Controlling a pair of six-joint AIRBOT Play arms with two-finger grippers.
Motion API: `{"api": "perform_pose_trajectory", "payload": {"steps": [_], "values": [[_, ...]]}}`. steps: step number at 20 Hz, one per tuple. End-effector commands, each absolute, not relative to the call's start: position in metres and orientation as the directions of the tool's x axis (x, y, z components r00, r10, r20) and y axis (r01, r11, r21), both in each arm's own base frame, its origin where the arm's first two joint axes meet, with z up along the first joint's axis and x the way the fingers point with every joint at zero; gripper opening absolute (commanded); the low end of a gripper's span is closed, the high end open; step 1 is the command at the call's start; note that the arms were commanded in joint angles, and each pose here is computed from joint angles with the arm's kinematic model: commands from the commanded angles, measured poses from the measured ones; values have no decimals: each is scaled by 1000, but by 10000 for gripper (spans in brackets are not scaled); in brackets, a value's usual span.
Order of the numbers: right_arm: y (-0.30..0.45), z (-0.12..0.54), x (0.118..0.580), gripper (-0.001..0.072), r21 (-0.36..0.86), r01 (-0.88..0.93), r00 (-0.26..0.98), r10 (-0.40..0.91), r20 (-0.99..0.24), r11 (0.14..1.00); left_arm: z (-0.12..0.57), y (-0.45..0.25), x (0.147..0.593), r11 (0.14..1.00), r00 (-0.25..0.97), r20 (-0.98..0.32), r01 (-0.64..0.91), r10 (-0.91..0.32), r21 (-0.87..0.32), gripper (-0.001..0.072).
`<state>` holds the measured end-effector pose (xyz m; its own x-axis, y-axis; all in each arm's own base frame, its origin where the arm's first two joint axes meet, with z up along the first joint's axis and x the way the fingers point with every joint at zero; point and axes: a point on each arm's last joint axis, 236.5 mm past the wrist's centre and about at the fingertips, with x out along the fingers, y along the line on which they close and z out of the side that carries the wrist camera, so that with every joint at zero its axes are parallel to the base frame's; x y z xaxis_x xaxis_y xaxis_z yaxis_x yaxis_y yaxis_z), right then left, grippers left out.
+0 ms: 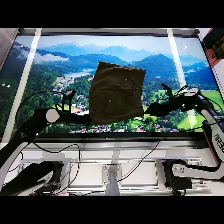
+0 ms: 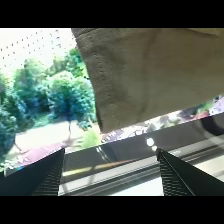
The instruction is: Fold the clothes and pants, and hang the long-sleeved shirts on hangers.
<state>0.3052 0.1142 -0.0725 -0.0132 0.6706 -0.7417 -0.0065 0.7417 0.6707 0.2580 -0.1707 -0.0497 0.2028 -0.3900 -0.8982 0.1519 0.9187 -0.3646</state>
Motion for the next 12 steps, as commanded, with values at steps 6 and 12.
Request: {"api": "perform_pose_trajectory", "payload": {"steps": [6, 12], "values": [[141, -106, 323, 524, 729, 161, 33, 735, -678, 665, -53, -138, 284, 893, 236, -870, -22, -433, -450, 653], [140, -105, 347, 524, 739, 184, 135, 728, -673, 648, -50, -129, 297, 853, 265, -835, -77, -481, -516, 653]]}}
